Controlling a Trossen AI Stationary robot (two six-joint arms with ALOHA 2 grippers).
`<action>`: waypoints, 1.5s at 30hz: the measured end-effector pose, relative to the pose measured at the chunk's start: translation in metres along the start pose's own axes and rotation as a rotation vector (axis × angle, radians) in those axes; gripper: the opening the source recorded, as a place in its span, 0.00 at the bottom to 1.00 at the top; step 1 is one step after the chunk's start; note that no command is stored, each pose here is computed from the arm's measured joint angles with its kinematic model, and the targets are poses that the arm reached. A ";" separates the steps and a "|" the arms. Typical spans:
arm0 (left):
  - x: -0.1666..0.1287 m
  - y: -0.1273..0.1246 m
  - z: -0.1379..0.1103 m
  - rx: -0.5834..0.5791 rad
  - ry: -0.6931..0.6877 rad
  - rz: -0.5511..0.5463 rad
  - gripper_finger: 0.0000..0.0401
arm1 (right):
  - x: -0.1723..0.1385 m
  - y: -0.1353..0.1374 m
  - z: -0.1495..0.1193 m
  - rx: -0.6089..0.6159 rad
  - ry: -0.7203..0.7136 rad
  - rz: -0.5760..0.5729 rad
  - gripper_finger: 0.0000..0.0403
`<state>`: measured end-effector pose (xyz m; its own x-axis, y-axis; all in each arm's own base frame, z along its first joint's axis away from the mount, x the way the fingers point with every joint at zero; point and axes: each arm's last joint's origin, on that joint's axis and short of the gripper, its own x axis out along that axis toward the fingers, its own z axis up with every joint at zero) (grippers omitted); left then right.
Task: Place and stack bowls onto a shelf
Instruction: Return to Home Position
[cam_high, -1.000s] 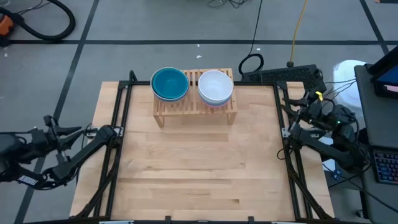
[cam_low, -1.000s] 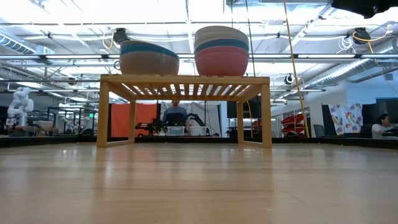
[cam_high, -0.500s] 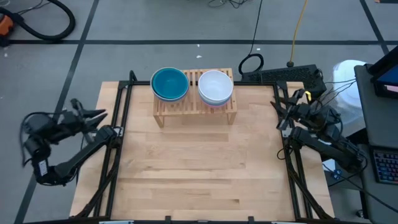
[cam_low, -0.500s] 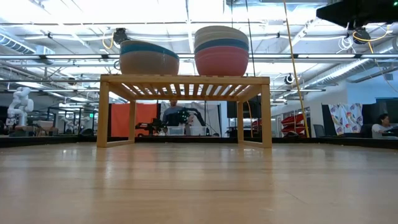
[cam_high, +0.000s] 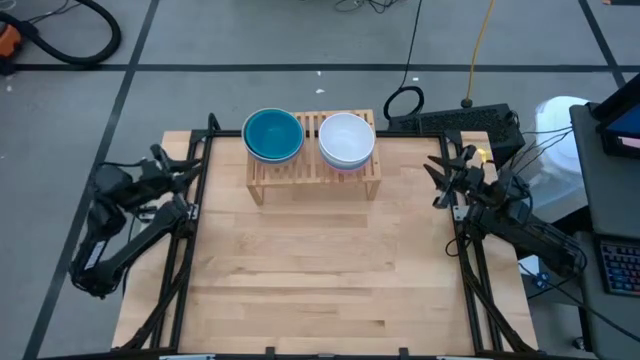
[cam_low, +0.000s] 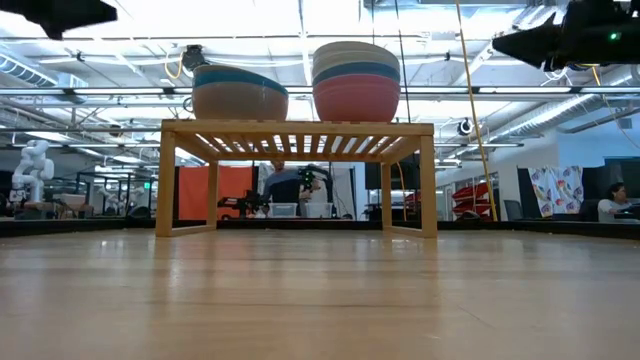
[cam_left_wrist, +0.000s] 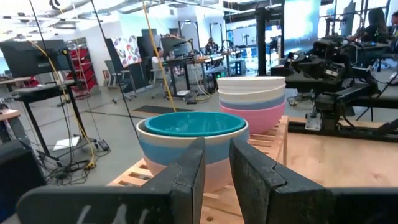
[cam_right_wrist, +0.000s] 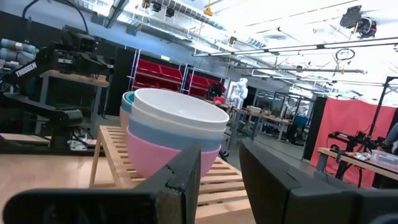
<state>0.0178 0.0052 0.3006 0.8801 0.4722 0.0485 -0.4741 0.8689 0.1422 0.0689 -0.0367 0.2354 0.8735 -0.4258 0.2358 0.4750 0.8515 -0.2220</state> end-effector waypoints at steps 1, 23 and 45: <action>0.004 0.001 -0.004 -0.006 -0.002 0.001 0.20 | 0.000 0.000 -0.002 0.000 0.003 0.000 0.26; 0.046 0.008 -0.064 -0.092 -0.030 0.002 0.20 | 0.004 0.009 -0.042 0.064 0.101 0.019 0.26; 0.069 0.003 -0.130 -0.056 0.006 -0.052 0.20 | 0.005 0.011 -0.052 0.044 0.055 0.010 0.26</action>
<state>0.0734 0.0595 0.1762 0.9037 0.4266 0.0368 -0.4282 0.8993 0.0888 0.0841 -0.0452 0.1849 0.8833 -0.4325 0.1809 0.4623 0.8679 -0.1820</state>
